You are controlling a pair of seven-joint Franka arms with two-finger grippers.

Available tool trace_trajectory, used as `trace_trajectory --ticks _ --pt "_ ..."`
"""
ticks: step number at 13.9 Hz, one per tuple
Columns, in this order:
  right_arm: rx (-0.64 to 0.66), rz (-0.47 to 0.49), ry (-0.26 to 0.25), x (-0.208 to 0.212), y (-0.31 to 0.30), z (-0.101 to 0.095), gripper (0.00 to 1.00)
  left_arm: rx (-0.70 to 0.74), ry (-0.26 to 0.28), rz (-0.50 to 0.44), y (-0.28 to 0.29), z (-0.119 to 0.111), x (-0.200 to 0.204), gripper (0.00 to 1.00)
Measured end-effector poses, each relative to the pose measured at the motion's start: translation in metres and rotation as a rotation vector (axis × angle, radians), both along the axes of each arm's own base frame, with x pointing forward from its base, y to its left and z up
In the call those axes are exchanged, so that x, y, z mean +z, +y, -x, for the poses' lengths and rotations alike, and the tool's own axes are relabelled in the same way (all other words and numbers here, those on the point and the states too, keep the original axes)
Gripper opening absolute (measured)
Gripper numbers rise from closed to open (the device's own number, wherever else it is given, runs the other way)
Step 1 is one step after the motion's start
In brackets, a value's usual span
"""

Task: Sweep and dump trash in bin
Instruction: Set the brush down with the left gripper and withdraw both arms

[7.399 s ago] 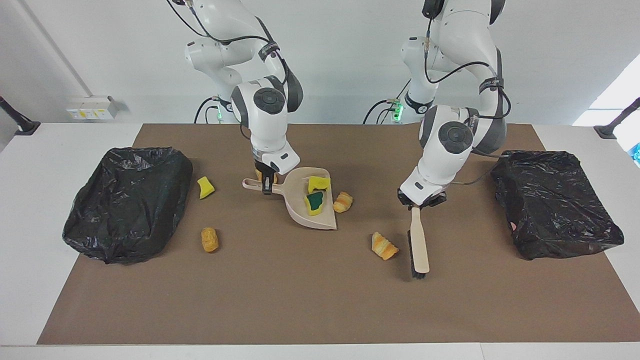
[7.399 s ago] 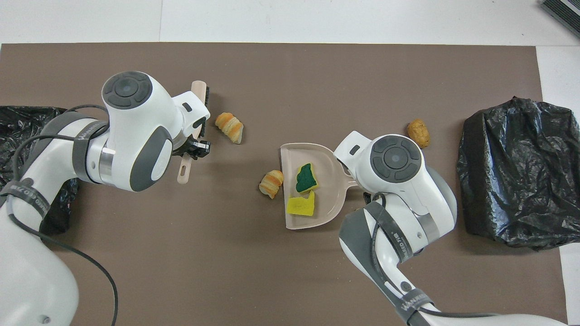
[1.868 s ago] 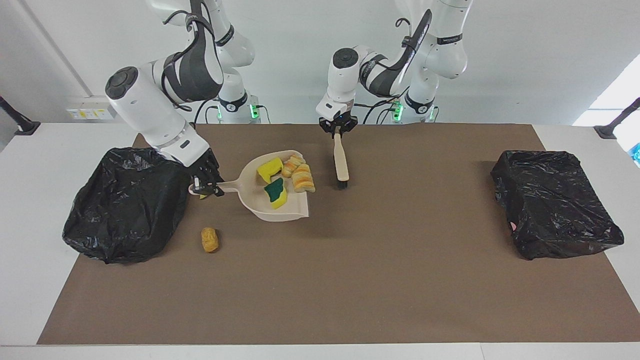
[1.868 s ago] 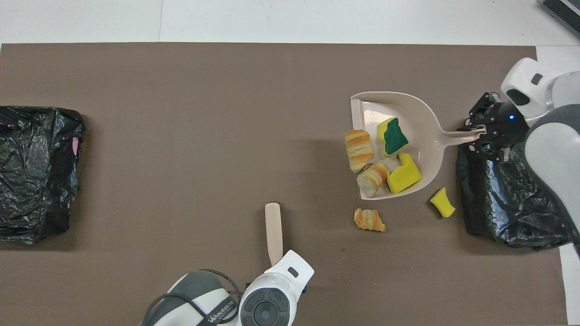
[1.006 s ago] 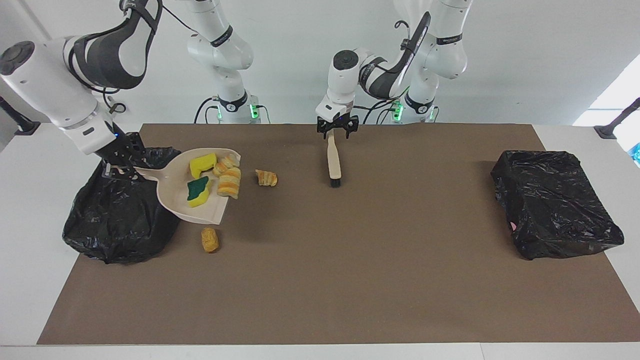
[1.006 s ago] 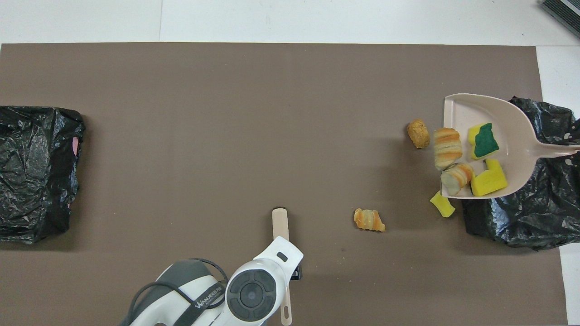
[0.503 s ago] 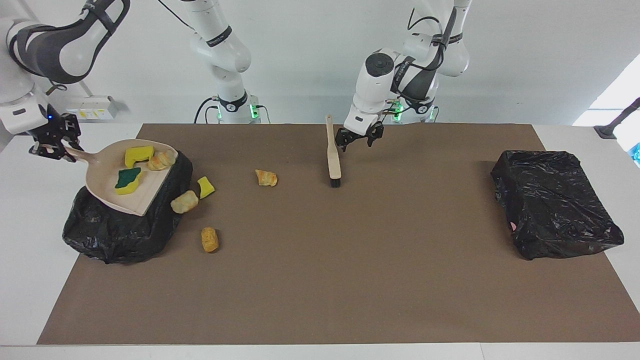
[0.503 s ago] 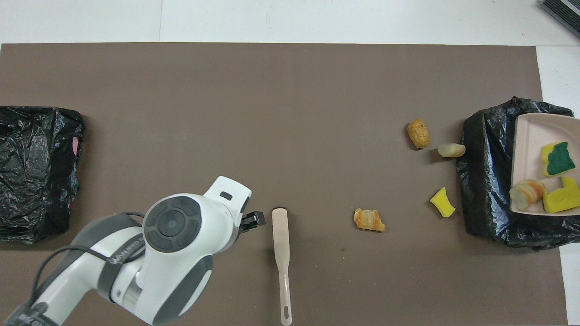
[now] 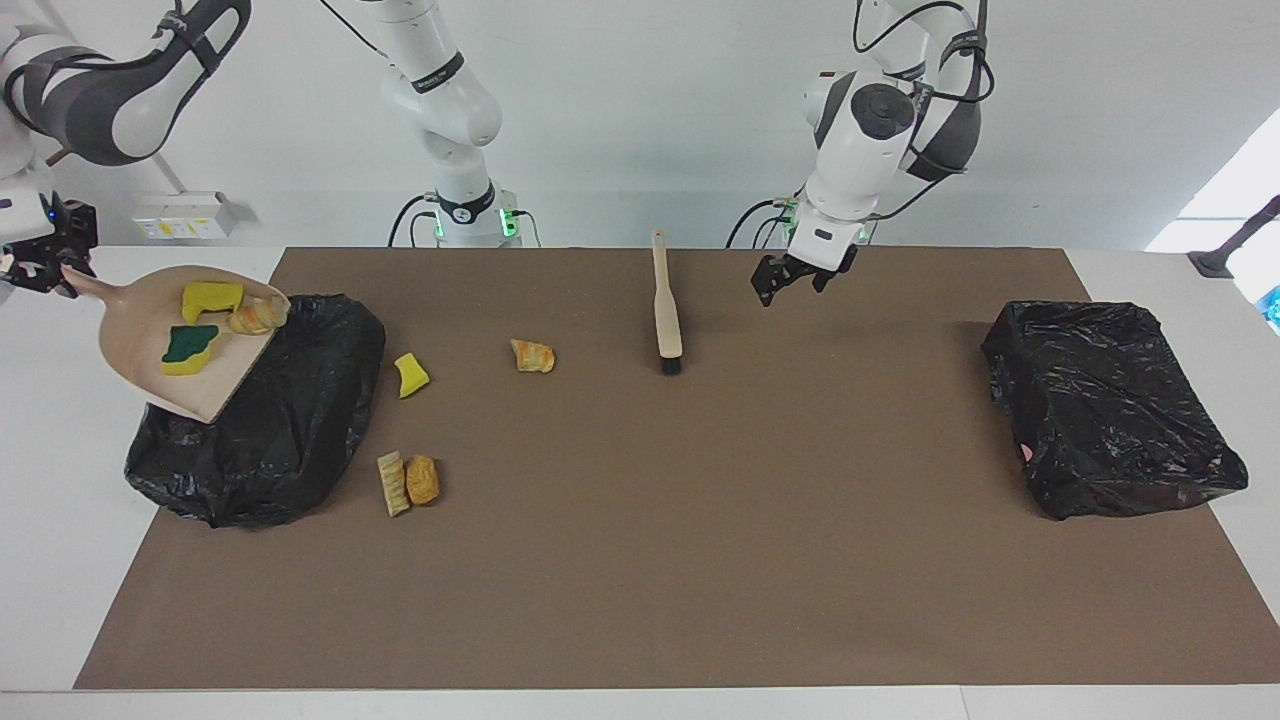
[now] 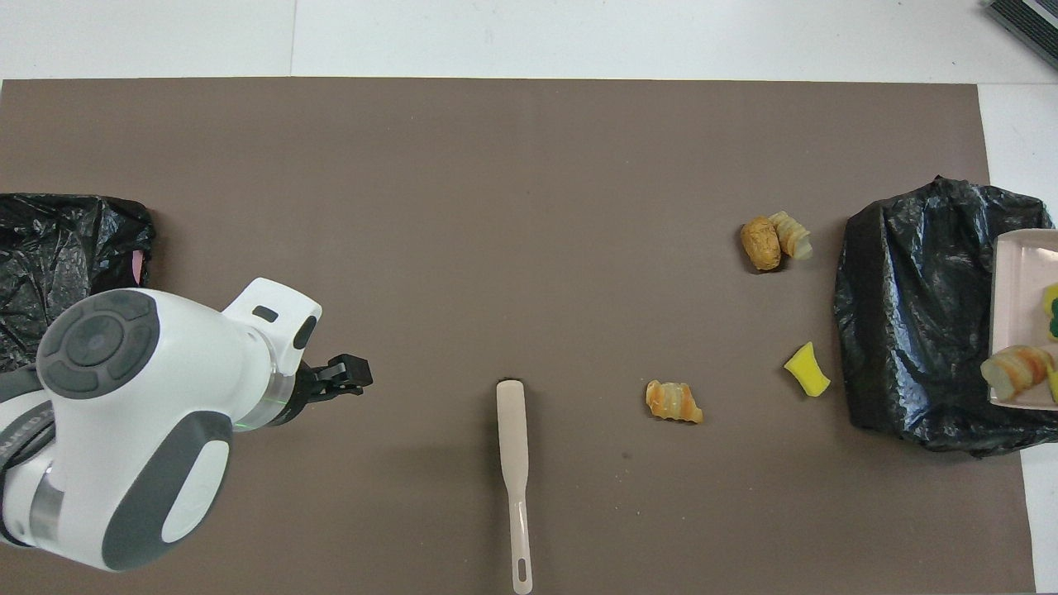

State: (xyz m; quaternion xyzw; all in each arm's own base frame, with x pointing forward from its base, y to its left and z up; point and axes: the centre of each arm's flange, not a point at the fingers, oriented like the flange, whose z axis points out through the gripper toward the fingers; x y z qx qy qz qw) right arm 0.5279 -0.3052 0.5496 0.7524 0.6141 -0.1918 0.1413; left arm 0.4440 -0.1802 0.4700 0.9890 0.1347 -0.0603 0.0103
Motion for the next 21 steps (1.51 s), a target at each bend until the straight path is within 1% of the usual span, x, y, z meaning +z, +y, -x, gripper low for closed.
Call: trace_trajectory --ticks 2,4,6,8,10,13,15,18,21 --pt "0.025 0.119 0.022 -0.004 0.037 -0.019 0.31 -0.008 0.011 -0.017 0.026 -0.006 0.0 1.0" --pt "0.044 0.2 0.026 -0.008 0.067 -0.03 0.31 -0.017 0.019 -0.015 0.057 -0.014 -0.001 1.0" --pt "0.047 0.266 0.022 -0.007 0.083 -0.031 0.31 -0.032 0.021 -0.005 0.09 -0.021 -0.001 1.0" --pt "0.061 0.3 0.02 0.0 0.089 -0.03 0.31 -0.072 0.011 0.006 0.121 -0.026 0.001 1.0" --pt "0.082 0.341 0.009 0.014 0.097 -0.028 0.31 -0.135 -0.022 0.02 0.147 -0.029 0.014 1.0" --pt "0.11 0.393 0.016 0.029 0.117 -0.027 0.31 -0.189 -0.097 0.024 0.159 -0.038 0.054 1.0" --pt "0.123 0.409 0.016 0.033 0.124 -0.026 0.31 -0.207 -0.121 0.023 0.155 -0.041 0.087 1.0" --pt "0.148 0.428 0.02 0.033 0.134 -0.028 0.31 -0.226 -0.122 0.024 0.153 -0.039 0.137 1.0" --pt "0.149 0.427 0.03 0.03 0.134 -0.023 0.31 -0.24 -0.097 0.026 0.149 -0.029 0.183 1.0"
